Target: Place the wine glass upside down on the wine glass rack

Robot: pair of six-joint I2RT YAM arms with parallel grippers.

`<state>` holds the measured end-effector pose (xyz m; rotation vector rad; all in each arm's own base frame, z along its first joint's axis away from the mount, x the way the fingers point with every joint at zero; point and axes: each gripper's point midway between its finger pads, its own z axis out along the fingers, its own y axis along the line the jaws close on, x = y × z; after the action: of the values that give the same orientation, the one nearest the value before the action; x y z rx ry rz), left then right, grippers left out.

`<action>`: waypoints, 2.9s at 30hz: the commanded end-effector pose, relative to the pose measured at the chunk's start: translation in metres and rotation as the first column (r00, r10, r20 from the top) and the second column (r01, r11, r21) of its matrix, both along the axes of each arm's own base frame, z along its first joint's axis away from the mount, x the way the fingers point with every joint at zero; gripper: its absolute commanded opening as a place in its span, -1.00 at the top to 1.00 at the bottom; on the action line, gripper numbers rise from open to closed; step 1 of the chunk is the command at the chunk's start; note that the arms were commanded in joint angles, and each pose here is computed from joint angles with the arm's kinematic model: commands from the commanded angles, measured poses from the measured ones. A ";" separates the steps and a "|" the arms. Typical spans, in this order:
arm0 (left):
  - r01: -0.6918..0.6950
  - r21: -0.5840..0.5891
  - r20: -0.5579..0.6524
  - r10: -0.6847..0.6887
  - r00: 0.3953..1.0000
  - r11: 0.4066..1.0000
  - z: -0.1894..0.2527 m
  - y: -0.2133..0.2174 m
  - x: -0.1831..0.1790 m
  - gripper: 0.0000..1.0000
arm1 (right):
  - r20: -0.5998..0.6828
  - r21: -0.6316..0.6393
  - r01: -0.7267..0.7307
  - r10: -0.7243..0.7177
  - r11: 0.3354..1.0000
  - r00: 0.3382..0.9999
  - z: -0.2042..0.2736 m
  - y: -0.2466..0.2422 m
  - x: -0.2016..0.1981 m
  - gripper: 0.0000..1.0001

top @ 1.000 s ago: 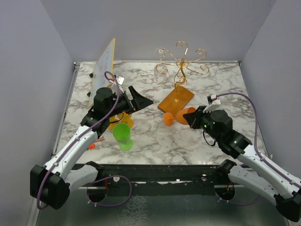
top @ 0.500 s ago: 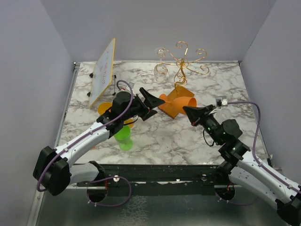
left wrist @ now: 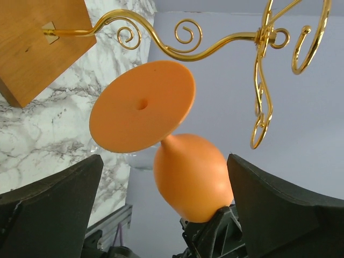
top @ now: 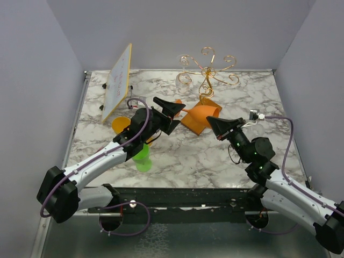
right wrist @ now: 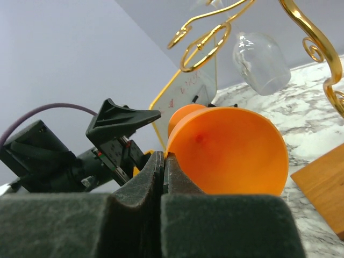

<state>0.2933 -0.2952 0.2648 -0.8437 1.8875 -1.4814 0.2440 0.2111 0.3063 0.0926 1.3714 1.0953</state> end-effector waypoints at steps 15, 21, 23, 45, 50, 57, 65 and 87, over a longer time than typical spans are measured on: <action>-0.183 -0.102 -0.011 0.182 0.983 0.978 0.026 -0.002 0.028 -0.05 | -0.003 0.166 -0.019 0.019 0.986 1.000 0.018 0.003 0.004 0.99; -0.188 -0.102 0.002 0.190 0.982 0.977 0.029 -0.007 0.034 0.12 | 0.004 0.150 -0.041 0.041 0.988 0.999 0.017 0.009 0.005 0.99; -0.192 -0.100 0.004 0.193 0.981 0.976 0.030 -0.008 0.037 0.17 | 0.003 0.143 -0.044 0.044 0.989 0.999 0.015 0.011 0.006 0.99; -0.150 -0.090 0.020 0.152 0.988 0.985 0.030 -0.022 0.041 0.79 | 0.041 0.052 -0.166 0.164 0.985 0.986 0.011 0.037 0.000 0.99; -0.155 -0.085 0.039 0.159 0.987 0.984 0.032 -0.019 0.040 1.00 | 0.035 0.041 -0.190 0.189 0.981 0.981 0.007 0.040 -0.004 0.99; -0.174 -0.026 0.113 0.176 0.978 0.984 0.034 -0.010 0.040 1.00 | -0.001 0.024 -0.173 0.173 0.985 0.985 0.001 0.033 -0.008 0.25; -0.236 0.092 0.267 0.204 0.942 0.968 0.041 0.016 0.034 1.00 | -0.084 -0.068 -0.097 0.092 0.993 0.992 -0.011 0.013 -0.010 -0.20; -0.250 0.519 0.767 -0.317 0.558 0.817 0.088 0.017 -0.010 1.00 | -0.101 -0.128 0.046 -0.060 0.991 0.993 -0.006 -0.025 -0.016 -0.23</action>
<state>0.3010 -0.2575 0.3311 -0.1664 1.5231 -0.9827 0.2265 0.1931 0.2964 0.0788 1.5191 1.0155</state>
